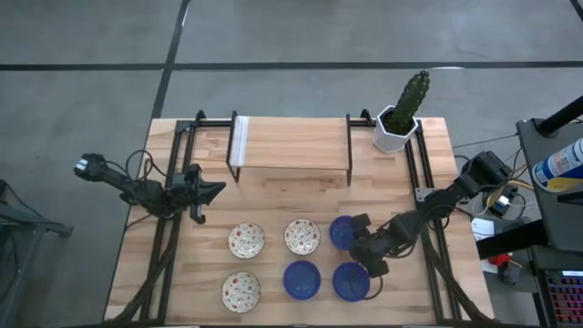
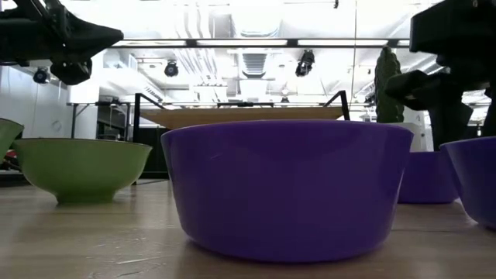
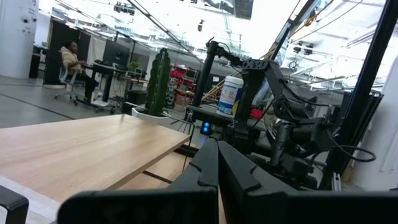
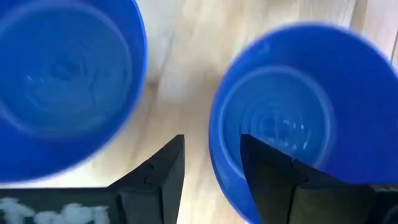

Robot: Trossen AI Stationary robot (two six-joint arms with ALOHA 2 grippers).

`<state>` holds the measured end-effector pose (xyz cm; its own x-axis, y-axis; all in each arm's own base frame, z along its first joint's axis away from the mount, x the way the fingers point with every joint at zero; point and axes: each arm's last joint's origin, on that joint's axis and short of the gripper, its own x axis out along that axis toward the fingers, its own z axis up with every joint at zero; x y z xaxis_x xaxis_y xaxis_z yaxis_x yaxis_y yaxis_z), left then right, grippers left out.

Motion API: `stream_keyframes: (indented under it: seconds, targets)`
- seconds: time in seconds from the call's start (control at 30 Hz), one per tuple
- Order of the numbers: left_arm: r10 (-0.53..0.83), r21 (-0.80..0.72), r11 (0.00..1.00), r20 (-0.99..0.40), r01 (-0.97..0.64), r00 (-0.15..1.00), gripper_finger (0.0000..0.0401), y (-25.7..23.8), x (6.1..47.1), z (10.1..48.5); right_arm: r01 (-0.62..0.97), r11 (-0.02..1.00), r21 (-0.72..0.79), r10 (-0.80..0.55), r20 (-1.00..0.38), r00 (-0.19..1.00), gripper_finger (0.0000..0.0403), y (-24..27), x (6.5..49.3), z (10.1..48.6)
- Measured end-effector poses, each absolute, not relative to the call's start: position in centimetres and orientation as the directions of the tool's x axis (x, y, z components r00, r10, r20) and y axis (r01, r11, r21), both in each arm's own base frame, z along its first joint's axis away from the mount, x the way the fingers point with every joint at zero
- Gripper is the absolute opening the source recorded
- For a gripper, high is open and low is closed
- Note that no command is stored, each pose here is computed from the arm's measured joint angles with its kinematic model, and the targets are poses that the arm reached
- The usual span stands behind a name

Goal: Pick & Place Mini bowls
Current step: Put the top right blue bowl on the shelf

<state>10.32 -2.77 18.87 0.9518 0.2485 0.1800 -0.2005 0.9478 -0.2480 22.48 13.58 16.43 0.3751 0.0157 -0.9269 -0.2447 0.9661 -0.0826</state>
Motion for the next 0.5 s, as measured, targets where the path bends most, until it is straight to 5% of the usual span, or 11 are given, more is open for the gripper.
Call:
stream_keyframes:
  seconds: [0.5]
  targets:
    - [0.248, -0.249, 0.948, 0.182, -0.200, 0.951, 0.0000, -2.77, 10.31, 18.89, -0.207, 0.963, -0.172, -0.086, -0.926, 0.369, 0.0059, 12.99, 22.27, 16.25]
